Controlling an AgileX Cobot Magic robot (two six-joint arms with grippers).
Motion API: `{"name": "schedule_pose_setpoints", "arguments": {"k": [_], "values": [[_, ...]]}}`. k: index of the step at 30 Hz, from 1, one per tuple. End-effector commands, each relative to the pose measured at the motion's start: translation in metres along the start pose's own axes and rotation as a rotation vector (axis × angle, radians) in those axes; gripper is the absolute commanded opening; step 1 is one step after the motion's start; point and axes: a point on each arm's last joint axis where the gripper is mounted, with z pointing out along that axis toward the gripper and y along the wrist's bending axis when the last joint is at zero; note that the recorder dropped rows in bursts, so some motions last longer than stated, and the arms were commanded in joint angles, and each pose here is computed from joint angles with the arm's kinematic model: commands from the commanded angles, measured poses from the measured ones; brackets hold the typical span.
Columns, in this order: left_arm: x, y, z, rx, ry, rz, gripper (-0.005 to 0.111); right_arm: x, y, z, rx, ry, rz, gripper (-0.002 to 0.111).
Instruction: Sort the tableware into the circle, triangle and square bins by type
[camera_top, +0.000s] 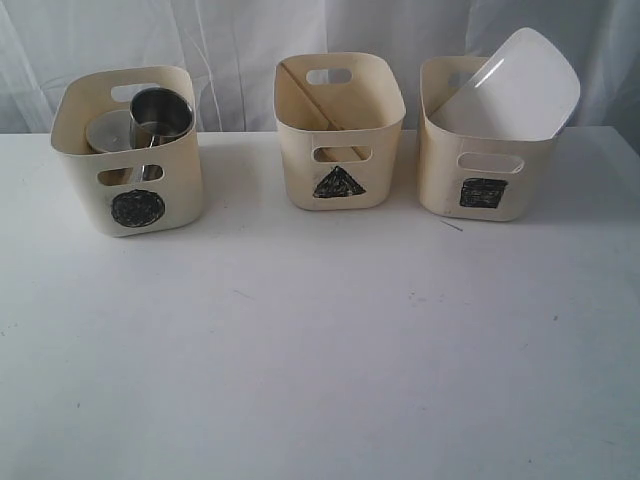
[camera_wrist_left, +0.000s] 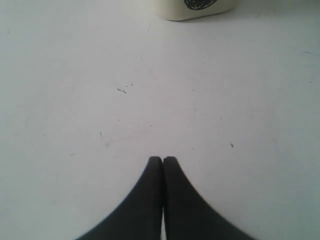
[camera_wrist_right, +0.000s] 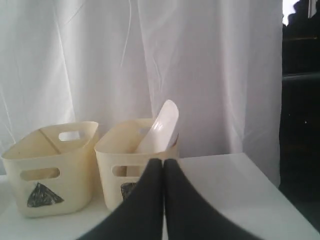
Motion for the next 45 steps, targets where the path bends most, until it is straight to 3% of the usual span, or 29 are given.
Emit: {"name": "schedule_pose_setpoints", "arguments": {"k": [1, 4, 7, 45], "values": [[0.002, 0.000, 0.001, 0.004, 0.007, -0.015, 0.000, 0.043, -0.002, -0.007, -0.005, 0.184, -0.078, 0.000], [0.002, 0.000, 0.001, 0.002, 0.007, -0.011, 0.000, 0.061, -0.004, -0.013, -0.001, 0.392, -0.168, 0.000], [0.002, 0.000, 0.001, -0.002, 0.006, -0.006, 0.000, 0.060, -0.007, -0.013, 0.014, 0.387, -0.249, 0.000], [0.002, 0.000, 0.001, -0.002, 0.006, -0.006, 0.000, 0.060, -0.007, -0.013, 0.017, 0.387, -0.243, 0.000]]}}
